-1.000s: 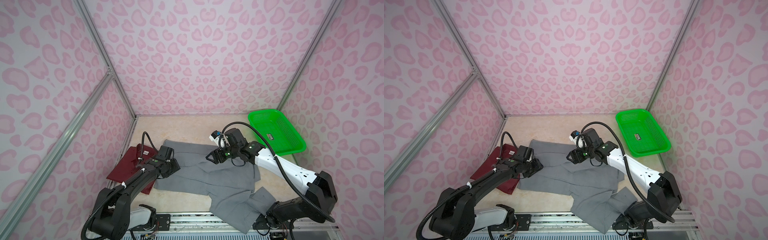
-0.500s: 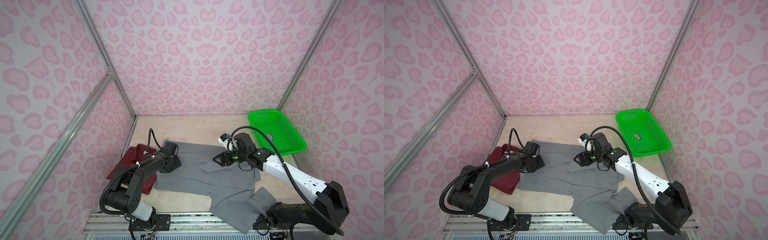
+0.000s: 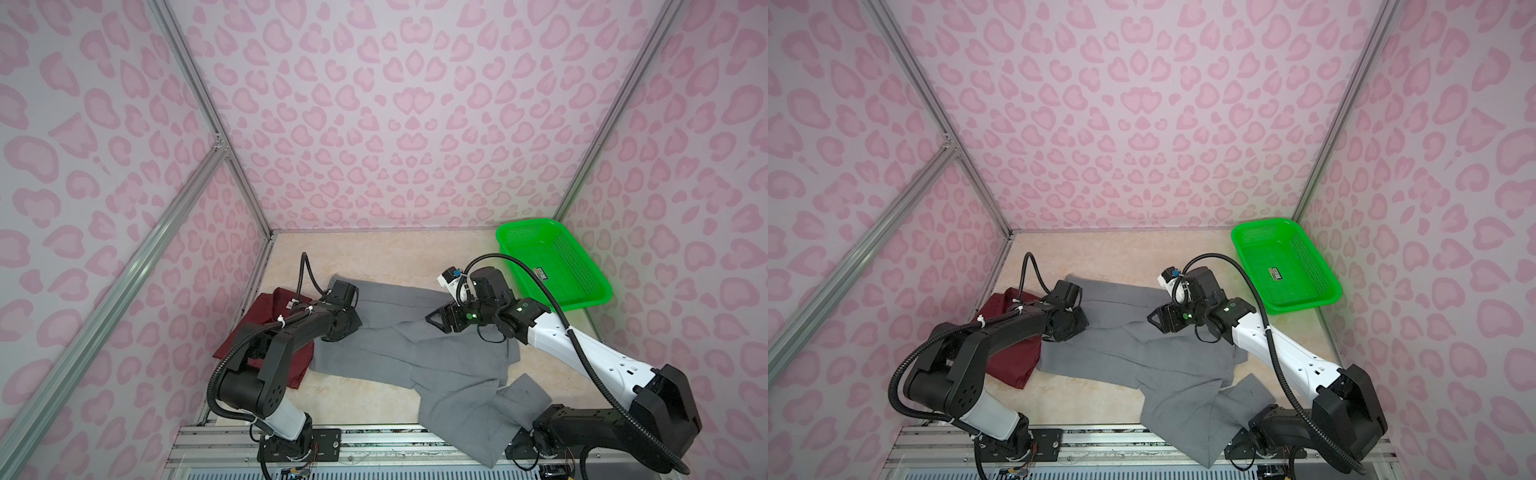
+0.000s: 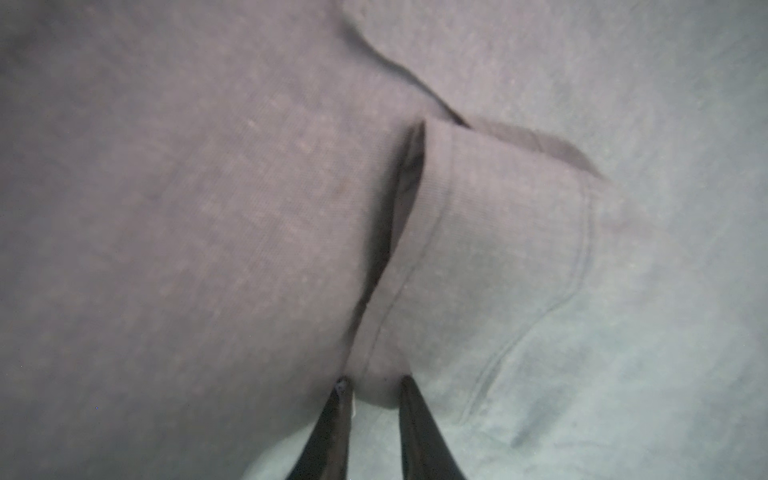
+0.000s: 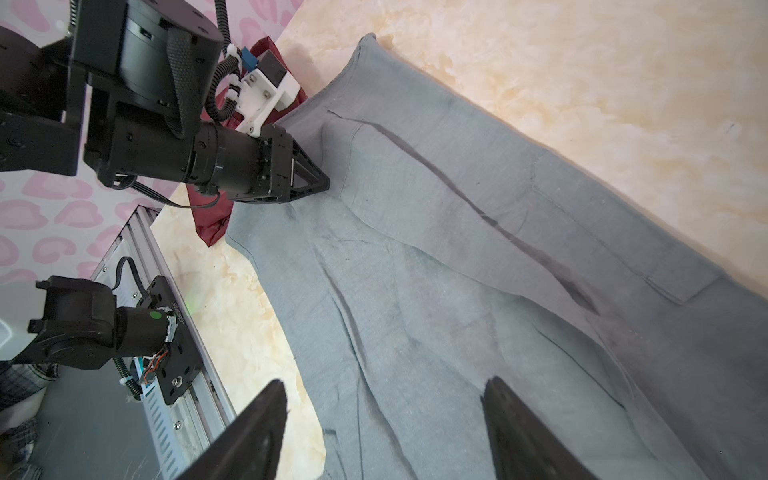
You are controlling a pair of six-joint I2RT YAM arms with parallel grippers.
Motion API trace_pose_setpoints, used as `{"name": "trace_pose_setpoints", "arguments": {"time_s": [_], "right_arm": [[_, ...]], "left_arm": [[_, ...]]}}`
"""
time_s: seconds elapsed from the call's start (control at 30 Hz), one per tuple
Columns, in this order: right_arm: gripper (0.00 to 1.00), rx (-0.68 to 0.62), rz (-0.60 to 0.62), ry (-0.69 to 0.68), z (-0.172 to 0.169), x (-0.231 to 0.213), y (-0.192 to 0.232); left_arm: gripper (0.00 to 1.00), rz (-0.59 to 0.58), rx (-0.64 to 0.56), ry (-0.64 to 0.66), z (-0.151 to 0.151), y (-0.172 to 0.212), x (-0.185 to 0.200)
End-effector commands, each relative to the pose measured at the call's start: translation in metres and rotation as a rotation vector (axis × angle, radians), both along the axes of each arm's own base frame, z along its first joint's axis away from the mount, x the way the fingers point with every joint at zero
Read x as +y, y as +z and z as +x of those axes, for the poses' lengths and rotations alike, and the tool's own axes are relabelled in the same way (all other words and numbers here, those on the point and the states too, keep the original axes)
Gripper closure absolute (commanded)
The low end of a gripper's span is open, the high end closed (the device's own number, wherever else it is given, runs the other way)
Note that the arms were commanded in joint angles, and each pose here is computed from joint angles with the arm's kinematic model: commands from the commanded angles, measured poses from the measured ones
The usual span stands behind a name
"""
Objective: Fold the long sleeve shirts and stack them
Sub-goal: 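Lower both grippers onto the grey shirt and pinch its fabric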
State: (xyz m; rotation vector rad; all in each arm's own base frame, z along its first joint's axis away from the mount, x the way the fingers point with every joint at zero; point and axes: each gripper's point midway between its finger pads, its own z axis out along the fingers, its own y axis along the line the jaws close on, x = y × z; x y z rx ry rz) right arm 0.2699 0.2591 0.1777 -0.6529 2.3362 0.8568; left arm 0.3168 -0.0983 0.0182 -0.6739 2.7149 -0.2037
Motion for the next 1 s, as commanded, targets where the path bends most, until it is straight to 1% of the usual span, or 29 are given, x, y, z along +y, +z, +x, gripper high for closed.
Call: {"name": "trace_pose_setpoints", "arguments": {"time_s": [0.0, 0.07, 0.2, 0.27, 0.43, 0.47, 0.5, 0.6, 0.67, 0.77, 0.87, 0.97], "right_arm": [[0.25, 0.005, 0.014, -0.004, 0.001, 0.002, -0.006], [0.25, 0.016, 0.012, -0.01, 0.001, 0.002, -0.013], [0.25, 0.035, 0.014, -0.015, 0.0, 0.002, -0.025], [0.25, 0.047, -0.002, -0.018, -0.001, 0.002, -0.033], [0.25, 0.071, -0.03, -0.011, -0.004, 0.004, -0.046], [0.25, 0.068, -0.03, -0.012, -0.004, 0.004, -0.046], [0.25, 0.064, -0.032, -0.01, -0.005, 0.005, -0.046], [0.25, 0.059, -0.041, -0.008, -0.006, 0.004, -0.047], [0.25, 0.058, -0.036, -0.009, -0.005, 0.005, -0.047], [0.25, 0.055, -0.028, -0.006, -0.005, 0.008, -0.045], [0.25, 0.05, -0.031, 0.0, -0.006, 0.01, -0.043], [0.25, 0.046, -0.034, 0.0, -0.008, 0.008, -0.042]], "left_arm": [[0.84, 0.028, -0.01, -0.003, 0.003, 0.007, 0.004], [0.86, 0.032, -0.016, -0.006, 0.005, 0.01, 0.004], [0.88, 0.042, -0.021, -0.014, 0.008, 0.014, 0.005], [0.91, 0.044, -0.025, -0.018, 0.01, 0.016, 0.004], [0.91, 0.059, -0.034, -0.031, 0.013, 0.023, 0.005], [0.89, 0.07, -0.031, -0.034, 0.012, 0.024, 0.007], [0.82, 0.085, -0.026, -0.037, 0.01, 0.023, 0.01], [0.55, 0.131, -0.025, -0.031, 0.006, 0.023, 0.019], [0.5, 0.136, -0.023, -0.029, 0.005, 0.022, 0.02], [0.49, 0.112, -0.013, -0.034, 0.007, 0.014, 0.014], [0.51, 0.11, -0.003, -0.039, 0.01, 0.007, 0.012], [0.57, 0.1, 0.01, -0.049, 0.012, 0.001, 0.008]]}}
